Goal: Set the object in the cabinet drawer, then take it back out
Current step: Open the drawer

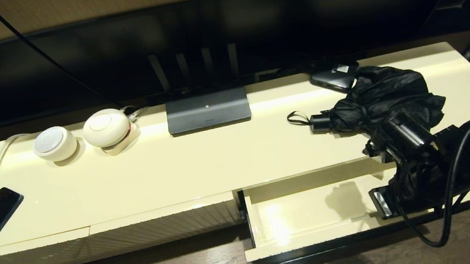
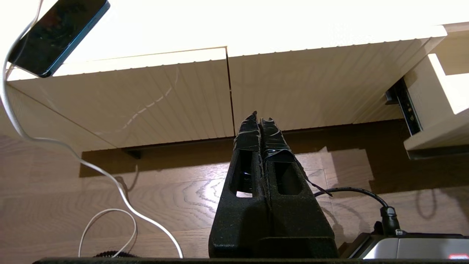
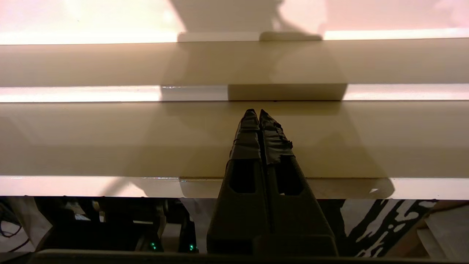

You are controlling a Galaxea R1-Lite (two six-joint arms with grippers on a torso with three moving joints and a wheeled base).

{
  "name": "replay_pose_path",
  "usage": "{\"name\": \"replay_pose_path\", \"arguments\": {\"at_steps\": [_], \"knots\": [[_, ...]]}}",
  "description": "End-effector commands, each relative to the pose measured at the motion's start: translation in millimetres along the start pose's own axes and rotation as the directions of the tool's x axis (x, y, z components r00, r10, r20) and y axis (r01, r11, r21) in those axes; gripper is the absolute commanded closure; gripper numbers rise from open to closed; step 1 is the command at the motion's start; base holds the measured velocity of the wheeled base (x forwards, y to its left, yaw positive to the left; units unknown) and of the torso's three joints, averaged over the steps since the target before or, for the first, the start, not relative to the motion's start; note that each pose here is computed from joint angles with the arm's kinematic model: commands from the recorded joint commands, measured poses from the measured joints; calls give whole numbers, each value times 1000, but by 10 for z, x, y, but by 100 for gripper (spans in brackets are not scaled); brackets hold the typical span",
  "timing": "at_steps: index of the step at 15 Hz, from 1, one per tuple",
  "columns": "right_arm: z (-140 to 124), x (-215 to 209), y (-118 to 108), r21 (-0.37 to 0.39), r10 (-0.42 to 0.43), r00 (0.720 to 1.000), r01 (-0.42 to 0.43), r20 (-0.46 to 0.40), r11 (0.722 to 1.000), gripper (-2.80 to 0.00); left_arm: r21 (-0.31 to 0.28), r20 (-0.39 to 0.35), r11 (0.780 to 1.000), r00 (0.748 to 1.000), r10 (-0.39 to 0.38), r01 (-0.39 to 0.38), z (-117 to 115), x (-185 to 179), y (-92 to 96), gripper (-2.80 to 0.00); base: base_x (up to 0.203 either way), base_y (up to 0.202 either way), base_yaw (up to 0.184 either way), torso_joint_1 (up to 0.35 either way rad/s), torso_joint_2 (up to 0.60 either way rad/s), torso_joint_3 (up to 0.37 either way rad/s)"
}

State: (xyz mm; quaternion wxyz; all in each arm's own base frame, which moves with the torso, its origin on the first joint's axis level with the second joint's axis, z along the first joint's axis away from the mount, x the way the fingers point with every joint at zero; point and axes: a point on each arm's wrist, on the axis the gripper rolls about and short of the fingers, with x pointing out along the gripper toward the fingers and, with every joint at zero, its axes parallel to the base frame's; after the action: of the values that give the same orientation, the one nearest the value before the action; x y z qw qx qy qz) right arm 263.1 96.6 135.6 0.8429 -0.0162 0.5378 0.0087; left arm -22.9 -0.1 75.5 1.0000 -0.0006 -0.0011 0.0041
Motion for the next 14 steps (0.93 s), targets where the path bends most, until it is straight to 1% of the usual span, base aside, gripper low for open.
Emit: {"name": "replay_pose_path", "arguments": {"at_steps": [1, 5, 7, 8, 9, 12, 14], "knots": [[-66, 25, -14, 5, -13, 999, 13, -42, 1000, 0, 0, -4, 1000, 1000, 1, -1, -8, 3, 0, 0, 0, 0, 0, 0, 0, 0], [-122, 35, -14, 19, -18, 996, 20, -85, 1000, 0, 0, -4, 1000, 1000, 1, -1, -8, 3, 0, 0, 0, 0, 0, 0, 0, 0], [-154, 31, 23, 25, -18, 995, 20, -101, 999, 0, 0, -4, 1000, 1000, 1, -1, -8, 3, 0, 0, 0, 0, 0, 0, 0, 0], [-194, 38, 69, 28, -18, 992, 22, -128, 999, 0, 0, -5, 1000, 1000, 1, -1, -9, 3, 0, 0, 0, 0, 0, 0, 0, 0], [-211, 39, 84, 28, -17, 990, 21, -137, 999, 0, 0, -5, 1000, 1000, 1, -1, -9, 3, 0, 0, 0, 0, 0, 0, 0, 0], [-248, 20, 102, 28, 8, 988, -4, -156, 1000, 0, 0, -4, 1000, 1000, 1, -1, -8, 3, 0, 0, 0, 0, 0, 0, 0, 0], [-315, 36, 136, 8, 7, 984, -5, -176, 1000, 0, 0, -4, 1000, 1000, 1, -1, -8, 3, 0, 0, 0, 0, 0, 0, 0, 0]]}}
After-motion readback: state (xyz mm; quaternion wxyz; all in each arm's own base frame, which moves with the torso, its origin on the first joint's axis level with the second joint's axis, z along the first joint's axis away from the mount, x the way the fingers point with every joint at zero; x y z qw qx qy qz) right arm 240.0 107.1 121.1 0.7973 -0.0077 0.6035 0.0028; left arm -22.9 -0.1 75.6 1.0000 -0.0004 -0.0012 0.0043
